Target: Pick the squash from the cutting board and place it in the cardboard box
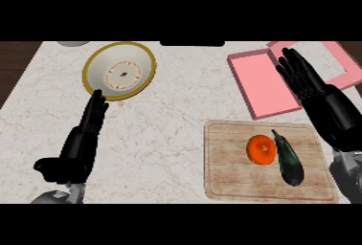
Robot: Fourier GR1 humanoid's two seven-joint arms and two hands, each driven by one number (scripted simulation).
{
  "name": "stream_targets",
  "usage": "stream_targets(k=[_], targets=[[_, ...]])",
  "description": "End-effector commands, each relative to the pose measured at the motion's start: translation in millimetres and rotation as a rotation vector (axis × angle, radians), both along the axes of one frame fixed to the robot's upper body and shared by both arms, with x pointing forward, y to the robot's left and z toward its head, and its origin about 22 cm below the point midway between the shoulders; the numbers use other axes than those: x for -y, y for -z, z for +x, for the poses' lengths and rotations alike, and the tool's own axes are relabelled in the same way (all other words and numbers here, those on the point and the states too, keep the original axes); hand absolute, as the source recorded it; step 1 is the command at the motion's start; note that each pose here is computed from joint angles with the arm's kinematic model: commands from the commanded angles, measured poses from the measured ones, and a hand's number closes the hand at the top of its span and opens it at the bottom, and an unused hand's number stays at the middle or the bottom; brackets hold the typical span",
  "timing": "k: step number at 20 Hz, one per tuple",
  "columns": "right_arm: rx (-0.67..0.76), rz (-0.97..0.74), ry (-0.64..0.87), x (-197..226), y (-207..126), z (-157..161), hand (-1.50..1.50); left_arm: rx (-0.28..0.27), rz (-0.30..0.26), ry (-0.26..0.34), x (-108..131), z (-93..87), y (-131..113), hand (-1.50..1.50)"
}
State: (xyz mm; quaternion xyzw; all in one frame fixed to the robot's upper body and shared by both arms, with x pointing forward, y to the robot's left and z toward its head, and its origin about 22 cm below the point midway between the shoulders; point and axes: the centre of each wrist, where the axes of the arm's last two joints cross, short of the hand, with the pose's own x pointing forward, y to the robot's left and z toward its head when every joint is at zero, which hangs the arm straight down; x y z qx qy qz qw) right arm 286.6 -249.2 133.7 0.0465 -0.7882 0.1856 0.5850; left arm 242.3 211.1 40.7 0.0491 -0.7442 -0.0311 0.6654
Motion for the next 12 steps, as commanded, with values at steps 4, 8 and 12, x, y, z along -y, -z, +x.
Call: stream_targets(k=[4,8,12], targets=[[-0.052,0.154,0.420,111,38,-16,1.50,-0.041,-0.051,-0.114,-32,-3.3,-4,0.00],[-0.230,-0.241,0.670,167,82,-45,1.50,-0.088,-0.126,-0.100,-38,2.3,-7,0.00],[-0.043,-0.161,0.726,177,130,-58,-1.50,-0.123,-0.144,-0.091,-51,15.5,-22,0.00]])
